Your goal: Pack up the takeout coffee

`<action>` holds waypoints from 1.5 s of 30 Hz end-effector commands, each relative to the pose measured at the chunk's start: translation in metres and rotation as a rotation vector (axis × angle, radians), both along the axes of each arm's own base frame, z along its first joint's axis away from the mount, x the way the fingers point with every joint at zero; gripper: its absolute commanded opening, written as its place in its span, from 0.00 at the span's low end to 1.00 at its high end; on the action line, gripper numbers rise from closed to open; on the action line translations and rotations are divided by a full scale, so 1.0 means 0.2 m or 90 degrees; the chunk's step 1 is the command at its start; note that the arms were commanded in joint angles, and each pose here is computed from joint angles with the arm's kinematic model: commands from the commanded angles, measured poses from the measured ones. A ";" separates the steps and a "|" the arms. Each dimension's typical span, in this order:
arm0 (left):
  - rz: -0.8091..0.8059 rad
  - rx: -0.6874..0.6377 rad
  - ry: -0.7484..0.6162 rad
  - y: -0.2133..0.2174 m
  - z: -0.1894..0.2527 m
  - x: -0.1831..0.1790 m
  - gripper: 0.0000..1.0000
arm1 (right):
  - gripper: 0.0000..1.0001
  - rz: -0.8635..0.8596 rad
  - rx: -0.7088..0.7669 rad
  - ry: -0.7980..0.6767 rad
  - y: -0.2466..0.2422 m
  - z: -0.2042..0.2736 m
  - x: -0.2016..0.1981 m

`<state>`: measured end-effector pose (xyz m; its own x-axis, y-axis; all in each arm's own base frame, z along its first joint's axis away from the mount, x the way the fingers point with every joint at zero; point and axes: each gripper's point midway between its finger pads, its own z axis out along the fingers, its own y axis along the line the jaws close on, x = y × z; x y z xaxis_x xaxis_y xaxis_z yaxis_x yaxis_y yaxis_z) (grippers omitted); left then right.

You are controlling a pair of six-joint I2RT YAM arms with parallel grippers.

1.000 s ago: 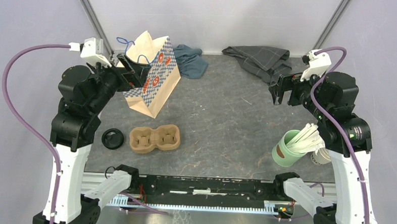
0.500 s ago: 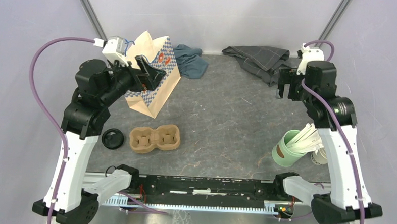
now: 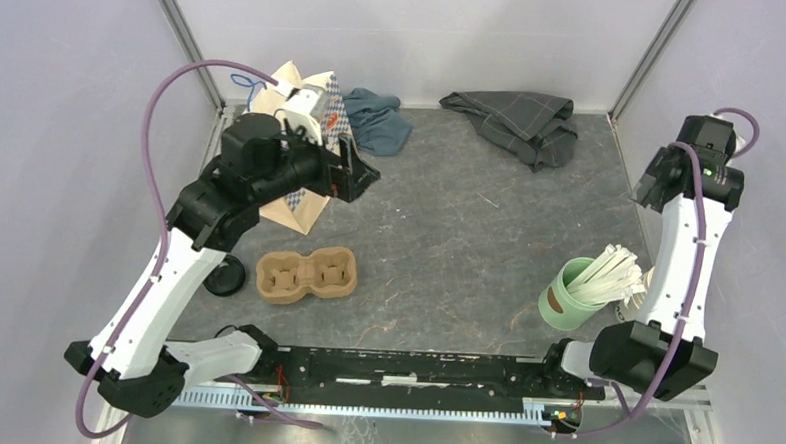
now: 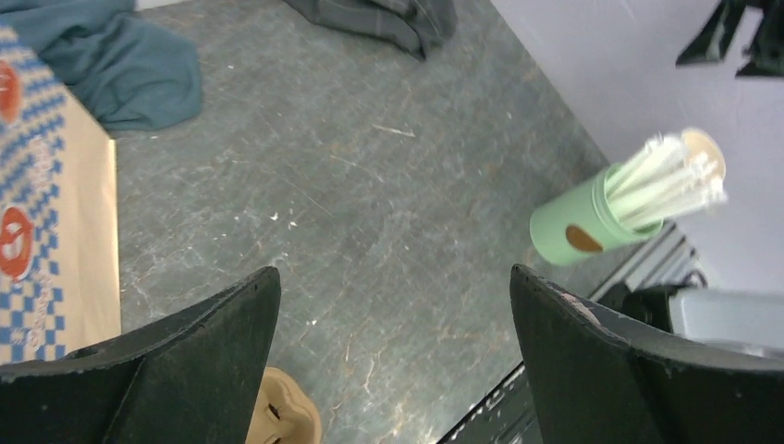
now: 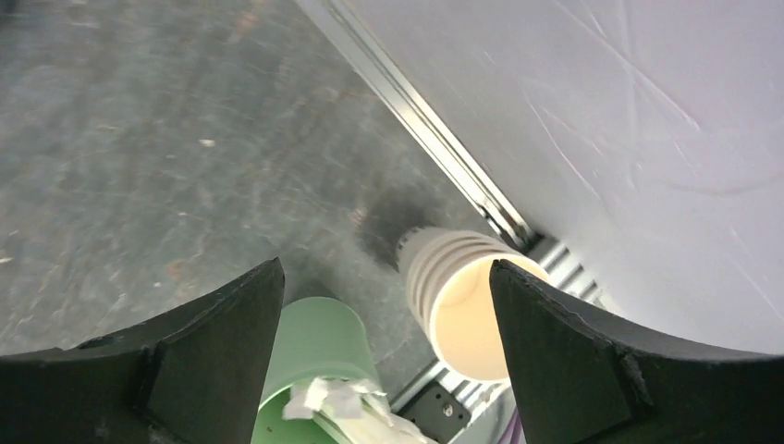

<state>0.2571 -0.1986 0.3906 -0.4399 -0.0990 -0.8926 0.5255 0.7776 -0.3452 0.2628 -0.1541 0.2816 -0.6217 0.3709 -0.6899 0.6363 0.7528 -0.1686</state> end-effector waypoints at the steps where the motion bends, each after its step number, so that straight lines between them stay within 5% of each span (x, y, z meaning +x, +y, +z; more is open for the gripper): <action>1: -0.037 0.077 -0.054 -0.05 0.00 -0.02 1.00 | 0.90 -0.137 0.000 0.074 -0.12 -0.10 -0.20; 8: -0.056 0.043 -0.038 -0.08 0.04 -0.09 1.00 | 0.89 -0.305 -0.008 0.059 -0.20 -0.20 -0.32; 16: -0.123 0.022 0.052 -0.17 0.07 -0.18 1.00 | 0.79 -0.306 0.042 -0.027 -0.13 -0.31 -0.29; 27: -0.150 0.009 0.050 -0.22 0.15 -0.17 1.00 | 0.56 -0.315 -0.007 -0.041 -0.17 -0.28 -0.34; 45: -0.166 0.018 0.057 -0.23 0.11 -0.18 1.00 | 0.45 -0.336 -0.002 -0.016 -0.18 -0.41 -0.38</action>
